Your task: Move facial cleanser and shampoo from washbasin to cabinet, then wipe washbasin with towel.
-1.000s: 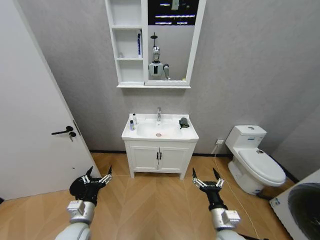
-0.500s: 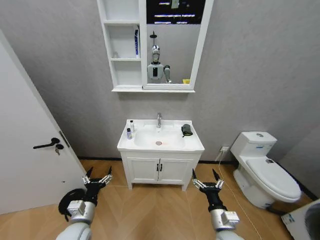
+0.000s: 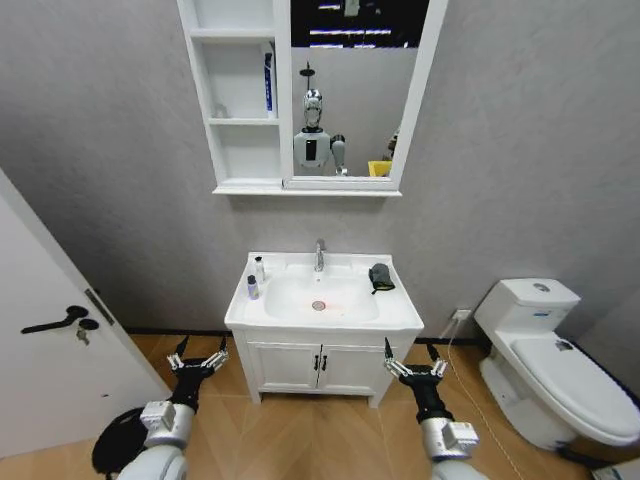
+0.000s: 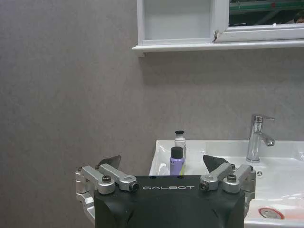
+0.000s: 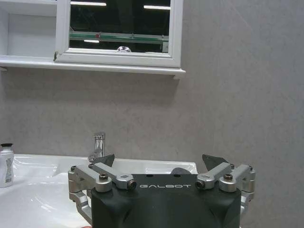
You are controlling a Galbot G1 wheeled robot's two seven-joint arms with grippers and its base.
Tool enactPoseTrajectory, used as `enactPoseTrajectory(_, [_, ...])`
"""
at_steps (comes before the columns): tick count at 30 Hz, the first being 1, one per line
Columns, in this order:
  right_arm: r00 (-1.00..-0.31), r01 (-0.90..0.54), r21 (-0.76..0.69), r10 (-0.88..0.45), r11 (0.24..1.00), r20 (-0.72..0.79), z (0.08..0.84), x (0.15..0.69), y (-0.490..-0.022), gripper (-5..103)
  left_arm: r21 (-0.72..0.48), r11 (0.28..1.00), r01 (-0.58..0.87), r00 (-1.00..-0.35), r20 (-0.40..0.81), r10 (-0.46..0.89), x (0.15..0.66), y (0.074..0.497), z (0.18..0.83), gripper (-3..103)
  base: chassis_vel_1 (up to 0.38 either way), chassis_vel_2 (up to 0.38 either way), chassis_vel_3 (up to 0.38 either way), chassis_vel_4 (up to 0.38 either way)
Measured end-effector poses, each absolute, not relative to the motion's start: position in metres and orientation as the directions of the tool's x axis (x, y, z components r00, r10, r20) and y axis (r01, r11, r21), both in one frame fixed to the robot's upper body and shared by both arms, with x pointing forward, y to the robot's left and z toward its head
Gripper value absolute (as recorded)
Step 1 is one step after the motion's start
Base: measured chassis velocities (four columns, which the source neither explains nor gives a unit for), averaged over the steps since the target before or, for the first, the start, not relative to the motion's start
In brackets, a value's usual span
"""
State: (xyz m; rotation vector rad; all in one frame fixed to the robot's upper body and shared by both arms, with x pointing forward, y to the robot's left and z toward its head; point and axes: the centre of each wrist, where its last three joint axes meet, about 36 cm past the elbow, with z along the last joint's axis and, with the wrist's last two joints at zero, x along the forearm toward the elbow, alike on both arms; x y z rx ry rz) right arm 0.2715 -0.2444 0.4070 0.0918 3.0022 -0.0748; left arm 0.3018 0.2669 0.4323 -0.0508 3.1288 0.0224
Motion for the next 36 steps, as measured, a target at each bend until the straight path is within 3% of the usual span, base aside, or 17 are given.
enactPoseTrajectory(24, [-0.986, 0.072, -0.04, 0.065, 0.997, -0.151, 0.4, 0.275, -0.242, 100, 0.04, 0.999, -0.017, -0.999, 0.028, -0.018, 0.311, 0.264, 0.41, 98, -0.196, 0.197, 0.204, -0.201])
enactPoseTrajectory(36, [-0.988, 0.063, -0.06, 0.053, 0.996, -0.145, 0.394, 0.272, -0.242, 100, 0.073, 0.997, -0.011, -0.995, 0.094, -0.018, 0.316, 0.266, 0.378, 98, -0.071, 0.062, 0.057, -0.029])
